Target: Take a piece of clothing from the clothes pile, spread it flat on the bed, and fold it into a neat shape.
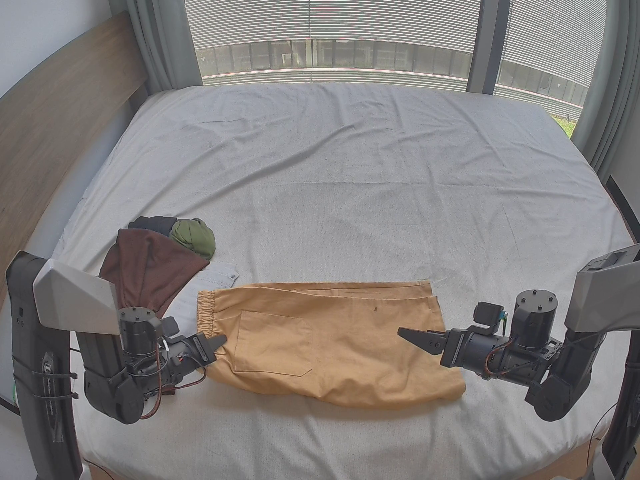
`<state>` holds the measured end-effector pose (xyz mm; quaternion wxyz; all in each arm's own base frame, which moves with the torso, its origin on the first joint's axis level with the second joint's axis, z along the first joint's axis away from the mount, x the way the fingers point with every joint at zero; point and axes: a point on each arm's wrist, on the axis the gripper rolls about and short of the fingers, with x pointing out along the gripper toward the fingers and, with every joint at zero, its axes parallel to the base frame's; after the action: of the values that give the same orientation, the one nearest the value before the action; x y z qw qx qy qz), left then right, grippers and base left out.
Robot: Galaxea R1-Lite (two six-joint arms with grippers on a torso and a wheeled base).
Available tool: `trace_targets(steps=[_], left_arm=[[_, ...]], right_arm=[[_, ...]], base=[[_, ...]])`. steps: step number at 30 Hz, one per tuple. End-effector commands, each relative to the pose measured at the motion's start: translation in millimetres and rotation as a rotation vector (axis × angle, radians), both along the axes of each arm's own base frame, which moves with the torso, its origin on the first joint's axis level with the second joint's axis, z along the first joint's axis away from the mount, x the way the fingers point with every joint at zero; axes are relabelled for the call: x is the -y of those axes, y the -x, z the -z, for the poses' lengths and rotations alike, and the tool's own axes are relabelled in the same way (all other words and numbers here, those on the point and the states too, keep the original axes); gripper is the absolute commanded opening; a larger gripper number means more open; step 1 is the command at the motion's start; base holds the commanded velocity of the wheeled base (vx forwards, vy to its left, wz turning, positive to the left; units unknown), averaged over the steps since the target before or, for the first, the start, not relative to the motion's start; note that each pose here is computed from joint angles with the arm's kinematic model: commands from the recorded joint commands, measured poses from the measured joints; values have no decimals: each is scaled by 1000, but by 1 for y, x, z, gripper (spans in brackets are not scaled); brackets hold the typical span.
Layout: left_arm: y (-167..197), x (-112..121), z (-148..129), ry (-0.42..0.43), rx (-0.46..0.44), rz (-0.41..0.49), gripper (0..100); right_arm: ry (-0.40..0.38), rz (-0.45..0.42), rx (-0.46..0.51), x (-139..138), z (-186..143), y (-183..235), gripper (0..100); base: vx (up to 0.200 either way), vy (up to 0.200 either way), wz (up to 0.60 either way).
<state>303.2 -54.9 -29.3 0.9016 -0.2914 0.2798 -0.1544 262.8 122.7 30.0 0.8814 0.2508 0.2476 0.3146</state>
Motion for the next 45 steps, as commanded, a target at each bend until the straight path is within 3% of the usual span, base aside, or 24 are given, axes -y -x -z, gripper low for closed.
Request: trace_targets(steps=[1,7,20,36,45], left_arm=[[8,-16,0,-5,-25,-45,0],[15,-33,2,-45,-29,-26,0],[16,-30,-2,-45,-16,-12,0],[-1,5,-12,-46,80,59,0],[6,26,-42,-6,153,94,0]], right_arm=[[4,-4,-11,-1,3,0,100],[4,-5,-11,-1,3,1,100],[3,-19,-9,-5,3,2,100],[-7,-9,25,-3,-7,3,100],[-18,-7,54,-2,-15,3,100]], base=[[0,0,0],[0,0,0],[0,0,0],[0,0,0],[0,0,0]])
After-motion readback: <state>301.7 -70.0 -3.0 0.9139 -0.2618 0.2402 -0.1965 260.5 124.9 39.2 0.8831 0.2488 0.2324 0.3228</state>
